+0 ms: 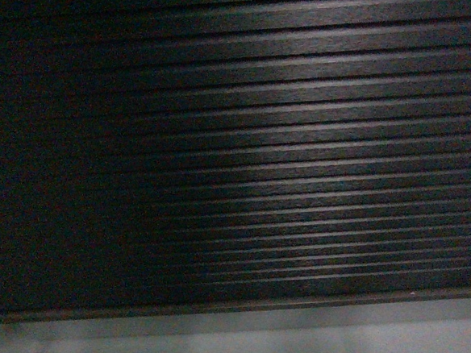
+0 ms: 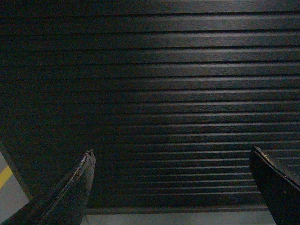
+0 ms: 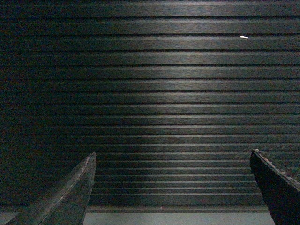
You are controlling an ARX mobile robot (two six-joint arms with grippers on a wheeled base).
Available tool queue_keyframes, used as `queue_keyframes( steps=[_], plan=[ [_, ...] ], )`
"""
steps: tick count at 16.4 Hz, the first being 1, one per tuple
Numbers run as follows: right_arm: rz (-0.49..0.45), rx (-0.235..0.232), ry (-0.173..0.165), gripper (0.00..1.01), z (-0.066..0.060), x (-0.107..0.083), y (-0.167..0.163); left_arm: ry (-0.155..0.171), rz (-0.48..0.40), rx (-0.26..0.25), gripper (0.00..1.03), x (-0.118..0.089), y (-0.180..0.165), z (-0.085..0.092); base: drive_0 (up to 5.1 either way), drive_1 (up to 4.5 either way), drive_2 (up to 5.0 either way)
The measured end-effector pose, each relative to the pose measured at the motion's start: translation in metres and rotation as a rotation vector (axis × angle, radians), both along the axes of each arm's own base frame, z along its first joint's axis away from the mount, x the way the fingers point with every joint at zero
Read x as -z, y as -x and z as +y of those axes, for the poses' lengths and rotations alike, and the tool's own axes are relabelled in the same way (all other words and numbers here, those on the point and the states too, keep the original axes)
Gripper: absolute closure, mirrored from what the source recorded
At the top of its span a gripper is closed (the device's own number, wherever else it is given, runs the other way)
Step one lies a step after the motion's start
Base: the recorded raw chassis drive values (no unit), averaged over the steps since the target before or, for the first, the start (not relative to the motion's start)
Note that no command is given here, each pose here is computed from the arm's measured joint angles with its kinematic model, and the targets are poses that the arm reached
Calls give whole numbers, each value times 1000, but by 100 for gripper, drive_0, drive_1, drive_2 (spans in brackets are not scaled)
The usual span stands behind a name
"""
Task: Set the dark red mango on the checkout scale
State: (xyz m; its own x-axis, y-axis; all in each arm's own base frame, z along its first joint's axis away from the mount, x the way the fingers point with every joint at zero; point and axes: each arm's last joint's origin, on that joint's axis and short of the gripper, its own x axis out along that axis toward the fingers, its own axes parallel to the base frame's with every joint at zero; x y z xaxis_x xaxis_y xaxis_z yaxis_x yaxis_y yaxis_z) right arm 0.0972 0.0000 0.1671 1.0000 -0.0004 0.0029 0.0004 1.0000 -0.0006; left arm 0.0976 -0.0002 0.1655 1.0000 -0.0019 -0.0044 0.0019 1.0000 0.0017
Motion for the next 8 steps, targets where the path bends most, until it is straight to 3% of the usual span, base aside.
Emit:
queue_keyframes(
  steps=[8],
  plan=[
    [0,0,0,3,0,0,0,0,0,0,5,0,0,0,0,0,0]
  ],
)
